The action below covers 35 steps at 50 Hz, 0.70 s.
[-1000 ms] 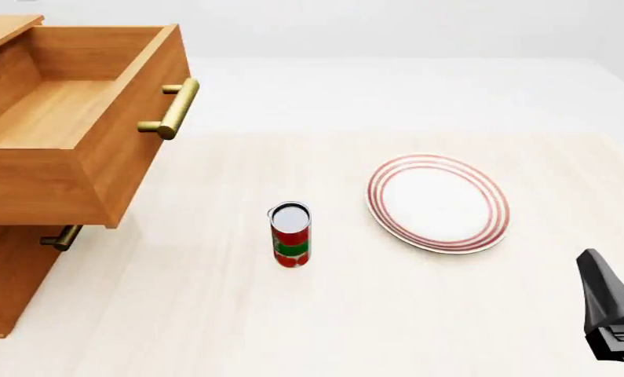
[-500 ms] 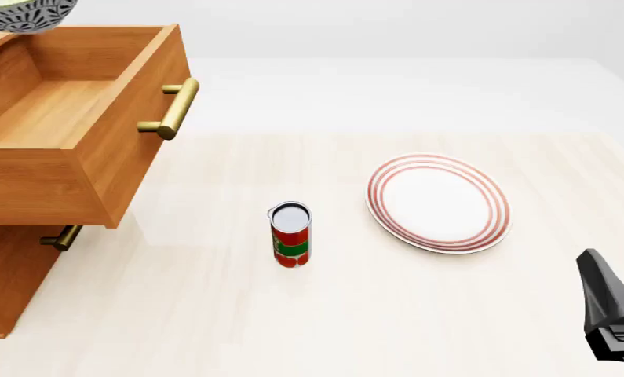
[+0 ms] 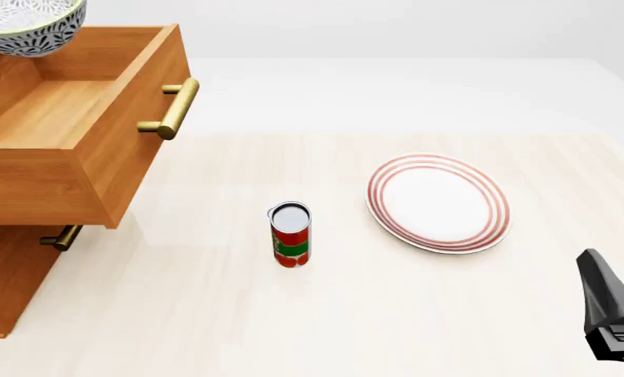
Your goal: Put the bowl in the top drawer of the cabinet.
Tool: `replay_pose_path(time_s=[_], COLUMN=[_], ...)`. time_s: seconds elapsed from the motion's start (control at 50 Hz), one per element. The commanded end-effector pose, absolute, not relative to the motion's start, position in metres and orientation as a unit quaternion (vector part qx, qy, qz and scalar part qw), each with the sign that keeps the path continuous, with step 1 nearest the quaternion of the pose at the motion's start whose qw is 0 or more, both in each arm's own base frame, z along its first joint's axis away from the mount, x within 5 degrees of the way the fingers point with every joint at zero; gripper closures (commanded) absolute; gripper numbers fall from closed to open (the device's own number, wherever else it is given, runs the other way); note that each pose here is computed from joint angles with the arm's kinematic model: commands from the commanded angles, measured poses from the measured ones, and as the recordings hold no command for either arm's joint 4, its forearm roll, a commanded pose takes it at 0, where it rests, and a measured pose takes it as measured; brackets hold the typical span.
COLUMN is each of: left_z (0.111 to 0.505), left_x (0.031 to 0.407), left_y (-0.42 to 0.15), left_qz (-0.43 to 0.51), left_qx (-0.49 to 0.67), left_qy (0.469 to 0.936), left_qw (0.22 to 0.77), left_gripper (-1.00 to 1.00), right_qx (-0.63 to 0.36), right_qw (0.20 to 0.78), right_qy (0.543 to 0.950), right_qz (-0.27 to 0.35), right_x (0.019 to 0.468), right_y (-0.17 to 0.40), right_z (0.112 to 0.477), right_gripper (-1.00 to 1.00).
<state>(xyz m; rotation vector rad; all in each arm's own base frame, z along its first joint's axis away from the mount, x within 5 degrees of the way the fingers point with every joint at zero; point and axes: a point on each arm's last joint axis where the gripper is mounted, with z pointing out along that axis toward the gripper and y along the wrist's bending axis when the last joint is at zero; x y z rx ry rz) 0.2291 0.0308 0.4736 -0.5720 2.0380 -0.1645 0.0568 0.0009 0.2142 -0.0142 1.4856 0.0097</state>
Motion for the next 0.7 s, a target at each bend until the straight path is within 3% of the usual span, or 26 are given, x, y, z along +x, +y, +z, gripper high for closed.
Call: replay_pose_path(time_s=[0.02, 0.7], left_z=[0.467, 0.441], left_x=[0.233, 0.255], left_y=[0.036, 0.042], left_qz=[-0.061, -0.051], left_qx=[-0.241, -0.241], left_qy=[0.842, 0.852], left_qw=[0.479, 0.462], left_gripper=[1.0, 1.0], right_qx=[-0.006, -0.006], right_qw=[0.737, 0.737], right_qy=[0.676, 0.676], right_qz=[0.004, 0.004], right_x=[0.057, 0.057], right_y=[0.001, 0.001], right_z=[0.214, 0.214], right_gripper=[-1.0, -1.0])
